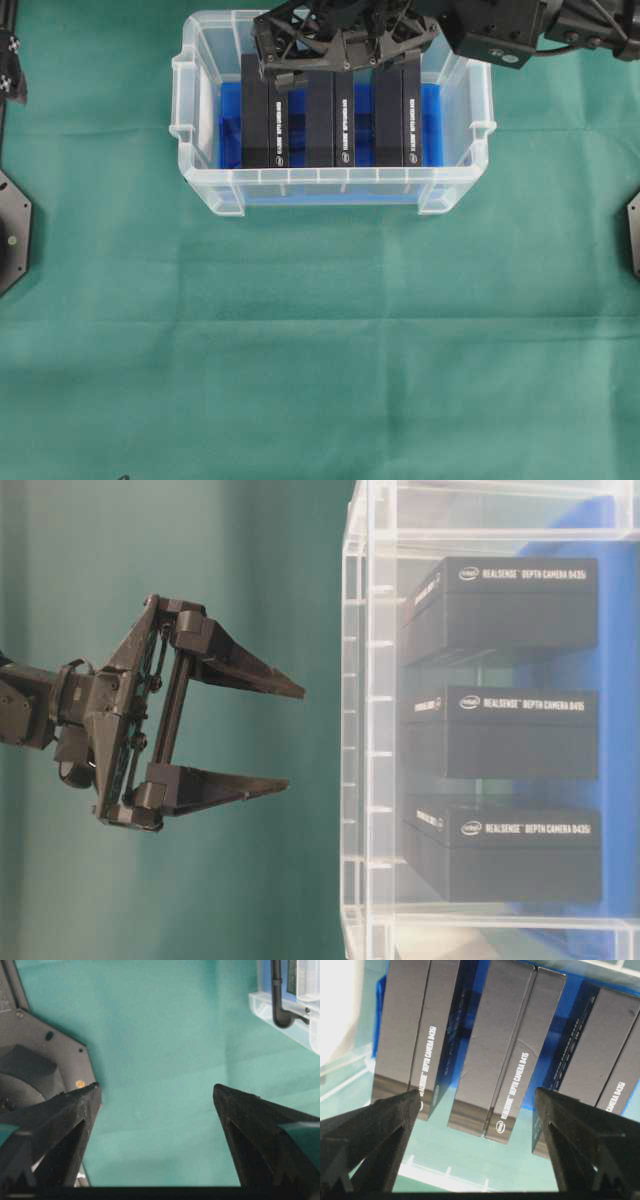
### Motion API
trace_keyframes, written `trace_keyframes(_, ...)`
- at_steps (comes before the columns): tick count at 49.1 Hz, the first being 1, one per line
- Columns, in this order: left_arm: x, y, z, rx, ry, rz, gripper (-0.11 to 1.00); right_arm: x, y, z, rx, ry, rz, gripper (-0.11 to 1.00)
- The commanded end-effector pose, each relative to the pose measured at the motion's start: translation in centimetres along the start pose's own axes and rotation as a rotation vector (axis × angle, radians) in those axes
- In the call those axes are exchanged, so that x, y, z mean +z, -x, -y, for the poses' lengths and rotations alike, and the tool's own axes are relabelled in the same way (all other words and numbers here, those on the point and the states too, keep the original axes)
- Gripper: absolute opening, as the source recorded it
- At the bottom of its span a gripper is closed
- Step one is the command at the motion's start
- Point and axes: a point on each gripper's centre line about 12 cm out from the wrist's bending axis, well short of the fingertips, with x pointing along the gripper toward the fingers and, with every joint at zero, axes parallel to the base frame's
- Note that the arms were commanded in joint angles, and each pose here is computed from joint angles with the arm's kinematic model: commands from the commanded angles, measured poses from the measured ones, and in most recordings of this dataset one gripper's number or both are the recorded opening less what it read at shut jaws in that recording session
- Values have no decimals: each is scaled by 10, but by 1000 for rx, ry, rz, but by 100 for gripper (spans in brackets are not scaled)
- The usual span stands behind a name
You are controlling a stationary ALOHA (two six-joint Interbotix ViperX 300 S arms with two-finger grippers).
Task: Take out the box from the case.
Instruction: 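Move the open right gripper over the middle black box, then lower the right gripper around the middle box and close it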
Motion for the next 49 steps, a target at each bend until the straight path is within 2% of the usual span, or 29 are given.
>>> trace_keyframes(1, 2, 6, 2, -17, 6, 12, 99, 2, 16, -3, 42, 0, 13, 95)
trace_keyframes(18, 2, 6, 2, -17, 4, 13, 99, -2, 1, -4, 16, 4, -9, 95)
trace_keyframes(34, 2, 6, 1, -14, 1, 10, 99, -7, -20, 4, -37, 7, -37, 95)
trace_keyframes(49, 2, 5, 1, -12, 2, 9, 99, -10, -35, 5, -18, 9, -36, 95)
